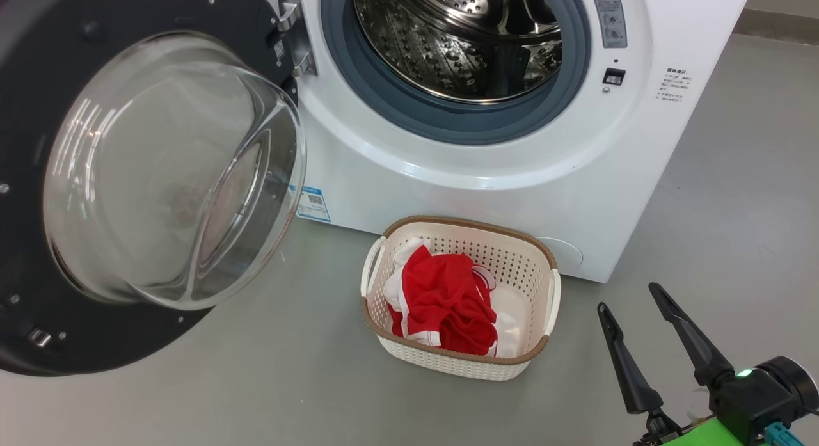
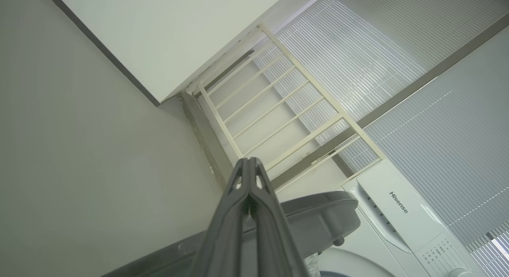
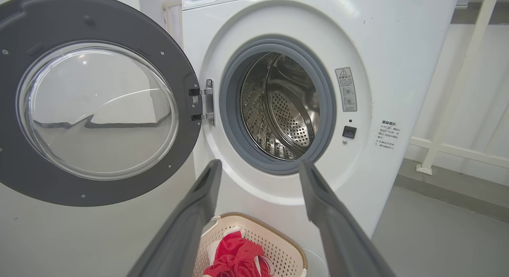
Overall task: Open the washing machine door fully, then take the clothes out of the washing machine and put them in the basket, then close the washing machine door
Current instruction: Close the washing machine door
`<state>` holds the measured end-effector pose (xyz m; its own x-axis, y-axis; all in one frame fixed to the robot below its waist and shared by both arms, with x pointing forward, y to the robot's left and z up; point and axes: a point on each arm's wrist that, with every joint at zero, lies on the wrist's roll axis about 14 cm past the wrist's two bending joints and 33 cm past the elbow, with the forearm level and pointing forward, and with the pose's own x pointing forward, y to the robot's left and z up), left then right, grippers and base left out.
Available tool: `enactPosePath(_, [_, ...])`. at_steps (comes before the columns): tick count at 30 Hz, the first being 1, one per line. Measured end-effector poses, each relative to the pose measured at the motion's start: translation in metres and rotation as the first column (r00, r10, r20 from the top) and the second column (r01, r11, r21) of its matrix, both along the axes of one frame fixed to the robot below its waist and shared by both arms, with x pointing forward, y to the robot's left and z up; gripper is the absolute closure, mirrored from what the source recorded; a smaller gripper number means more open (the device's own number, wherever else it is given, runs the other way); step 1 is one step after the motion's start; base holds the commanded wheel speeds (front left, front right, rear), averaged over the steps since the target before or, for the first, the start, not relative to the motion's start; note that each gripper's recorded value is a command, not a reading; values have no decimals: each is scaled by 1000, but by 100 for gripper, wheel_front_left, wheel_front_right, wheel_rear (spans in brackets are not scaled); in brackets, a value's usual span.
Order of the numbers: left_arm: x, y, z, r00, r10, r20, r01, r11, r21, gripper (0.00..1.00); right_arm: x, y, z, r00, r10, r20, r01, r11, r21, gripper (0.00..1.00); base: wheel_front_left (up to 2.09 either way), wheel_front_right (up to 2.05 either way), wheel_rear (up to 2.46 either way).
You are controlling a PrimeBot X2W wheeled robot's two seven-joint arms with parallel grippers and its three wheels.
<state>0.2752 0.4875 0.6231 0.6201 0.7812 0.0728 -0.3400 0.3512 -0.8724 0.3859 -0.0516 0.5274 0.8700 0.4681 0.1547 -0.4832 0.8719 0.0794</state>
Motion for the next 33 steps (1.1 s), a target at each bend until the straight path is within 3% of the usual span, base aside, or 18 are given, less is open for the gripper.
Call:
enactPosePath(15, [30, 16, -26, 980, -183, -74, 158, 952, -262, 100, 1, -4, -5, 1000, 6, -9, -6, 1000, -16, 0, 0, 0, 0])
enactPosePath(27, [48, -1, -60, 929, -323, -182, 241, 899, -366, 100, -1, -10, -6, 1000, -10, -16, 10, 1000, -15, 0, 0, 0, 0])
enactPosePath(33, [49, -5, -60, 904, -381, -194, 294, 884, -364, 100, -1, -11, -6, 1000, -13, -14, 12, 1000, -14, 0, 0, 0, 0])
